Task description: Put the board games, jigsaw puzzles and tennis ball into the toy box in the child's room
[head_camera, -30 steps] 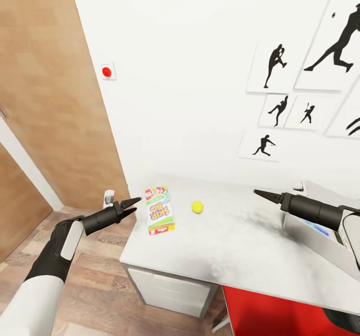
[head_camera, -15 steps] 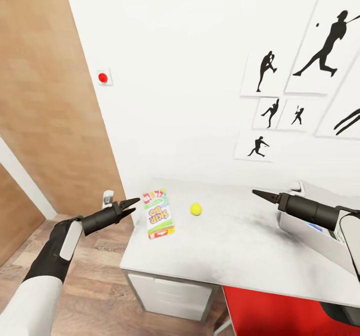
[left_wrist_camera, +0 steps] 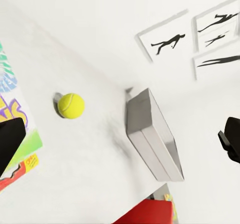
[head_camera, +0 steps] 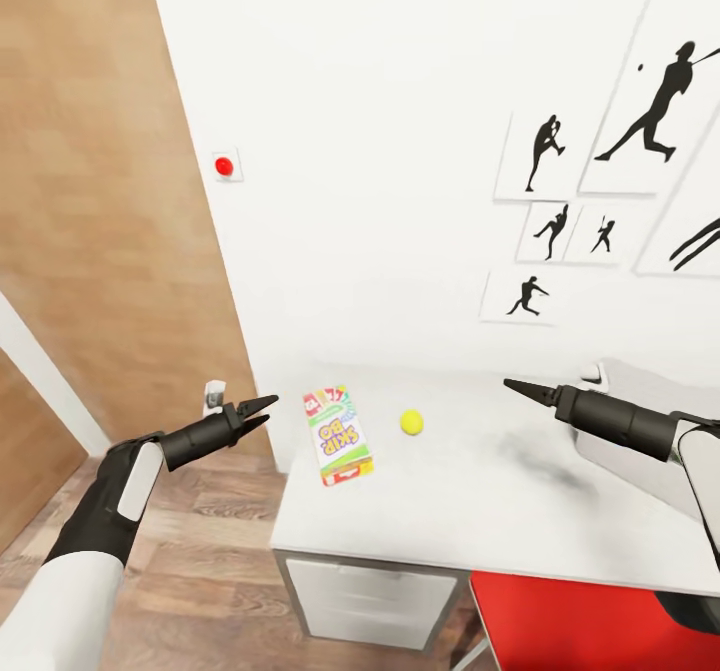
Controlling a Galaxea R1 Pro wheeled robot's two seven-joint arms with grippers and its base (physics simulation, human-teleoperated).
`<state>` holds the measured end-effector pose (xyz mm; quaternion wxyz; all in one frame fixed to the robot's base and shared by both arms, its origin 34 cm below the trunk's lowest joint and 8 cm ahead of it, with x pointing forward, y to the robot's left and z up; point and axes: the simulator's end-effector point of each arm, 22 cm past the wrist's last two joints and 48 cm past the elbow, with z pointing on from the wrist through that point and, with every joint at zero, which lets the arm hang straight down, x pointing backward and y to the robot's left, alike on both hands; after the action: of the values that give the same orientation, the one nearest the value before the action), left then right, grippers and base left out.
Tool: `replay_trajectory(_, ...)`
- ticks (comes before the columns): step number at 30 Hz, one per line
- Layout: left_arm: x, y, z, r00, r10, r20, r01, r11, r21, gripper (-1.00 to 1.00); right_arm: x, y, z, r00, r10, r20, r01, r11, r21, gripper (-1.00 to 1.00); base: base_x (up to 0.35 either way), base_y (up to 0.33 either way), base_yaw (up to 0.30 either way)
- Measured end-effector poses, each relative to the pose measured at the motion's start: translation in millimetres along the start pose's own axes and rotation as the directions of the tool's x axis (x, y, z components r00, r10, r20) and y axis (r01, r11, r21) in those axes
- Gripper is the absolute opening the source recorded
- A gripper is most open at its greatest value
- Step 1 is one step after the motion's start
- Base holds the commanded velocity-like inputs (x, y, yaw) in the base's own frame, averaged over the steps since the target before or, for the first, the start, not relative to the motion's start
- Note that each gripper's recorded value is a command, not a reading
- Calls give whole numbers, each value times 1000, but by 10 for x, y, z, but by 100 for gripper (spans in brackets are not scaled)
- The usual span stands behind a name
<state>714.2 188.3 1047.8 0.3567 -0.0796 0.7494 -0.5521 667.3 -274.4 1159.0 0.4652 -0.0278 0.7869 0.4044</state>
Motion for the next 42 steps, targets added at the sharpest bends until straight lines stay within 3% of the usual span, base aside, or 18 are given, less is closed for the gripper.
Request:
replay_trajectory(20,-74,-118,-35,999,36,23,-36,999,12,100,-42,88,-19,1000,-4,15,4,1000,-5,100,120,268,-35)
replay_trajectory(31,-27,-54,-56,999,34,23,-33,999,-3,100,-32,70,-7,1000,-4,12,4,1000,6,100,98,106,-3)
replay_trajectory(35,-13,74,-120,999,37,28,-36,998,-42,100,17,51,40,1000,-5,-2,5,1000,21,100,29,31,-1)
replay_trajectory(38,-36,294,-203,998,47,48,-41,992,-115,100,99,-113,143,999,8,-31,-6,996,86,100,13,14,0)
replay_trajectory(42,-6,432,-228,998,34,51,-26,988,-155,100,119,-186,202,999,15,-40,-10,993,120,100,8,8,0)
